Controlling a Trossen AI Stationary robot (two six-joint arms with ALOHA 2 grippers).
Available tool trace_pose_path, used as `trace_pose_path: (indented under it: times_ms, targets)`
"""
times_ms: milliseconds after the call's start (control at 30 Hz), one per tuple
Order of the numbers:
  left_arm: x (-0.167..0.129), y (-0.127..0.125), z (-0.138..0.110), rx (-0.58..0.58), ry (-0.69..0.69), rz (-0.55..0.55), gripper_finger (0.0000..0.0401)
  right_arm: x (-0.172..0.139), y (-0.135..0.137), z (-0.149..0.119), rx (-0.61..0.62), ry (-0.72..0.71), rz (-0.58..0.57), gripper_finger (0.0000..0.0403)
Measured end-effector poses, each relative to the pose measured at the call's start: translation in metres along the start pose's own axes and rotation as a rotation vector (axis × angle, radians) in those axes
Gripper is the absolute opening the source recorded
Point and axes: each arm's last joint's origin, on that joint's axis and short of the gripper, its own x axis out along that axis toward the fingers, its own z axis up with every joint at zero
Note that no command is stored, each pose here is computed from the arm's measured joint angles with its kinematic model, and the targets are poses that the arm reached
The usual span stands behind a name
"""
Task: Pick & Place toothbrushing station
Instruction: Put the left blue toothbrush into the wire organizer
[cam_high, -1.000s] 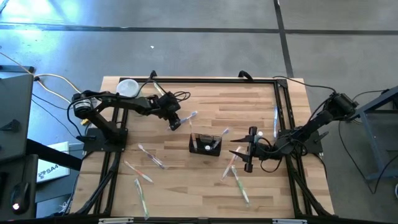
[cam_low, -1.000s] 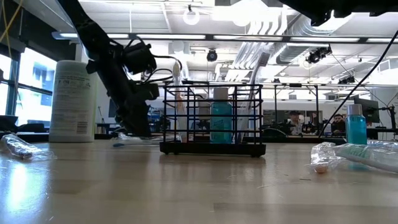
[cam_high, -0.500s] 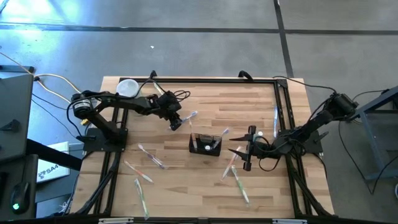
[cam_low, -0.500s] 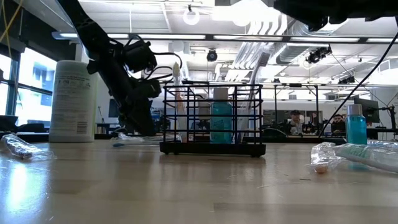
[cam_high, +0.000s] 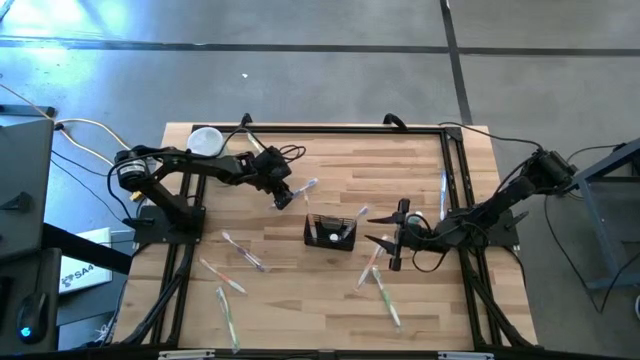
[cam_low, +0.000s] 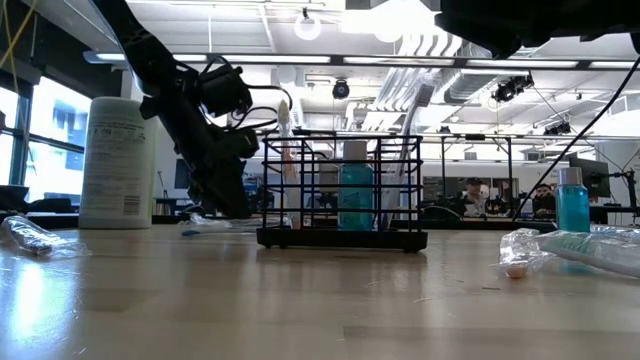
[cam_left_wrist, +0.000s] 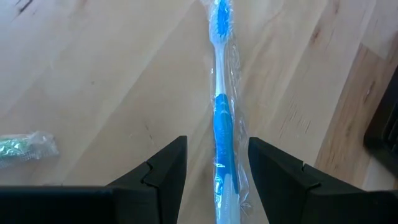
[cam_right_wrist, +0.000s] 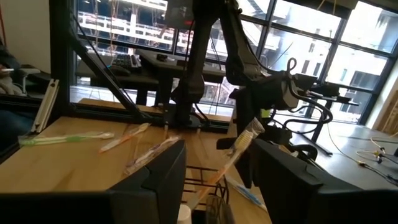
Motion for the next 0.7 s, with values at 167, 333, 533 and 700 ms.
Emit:
trace_pose_path:
  times_ms: [167,333,533,700]
  targets:
    - [0.007,-0.01,-0.005,0.048,0.023,-0.014,0.0171,0.0,0.0,0.0,0.001,0.0,0.0,0.0174]
    - [0.016,-0.014,-0.01,0.082,0.038,0.052,0.0171,0.0,0.0,0.0,0.0,0.0,0.005,0.0174]
    - [0.021,-0.012,-0.013,0.055,0.062,0.065,0.017,0.0,0.0,0.0,0.006,0.0,0.013,0.0174]
    - [0.023,-0.01,-0.015,-0.002,0.084,0.083,0.0137,0.0,0.0,-0.001,0.005,0.003,0.013,0.0174]
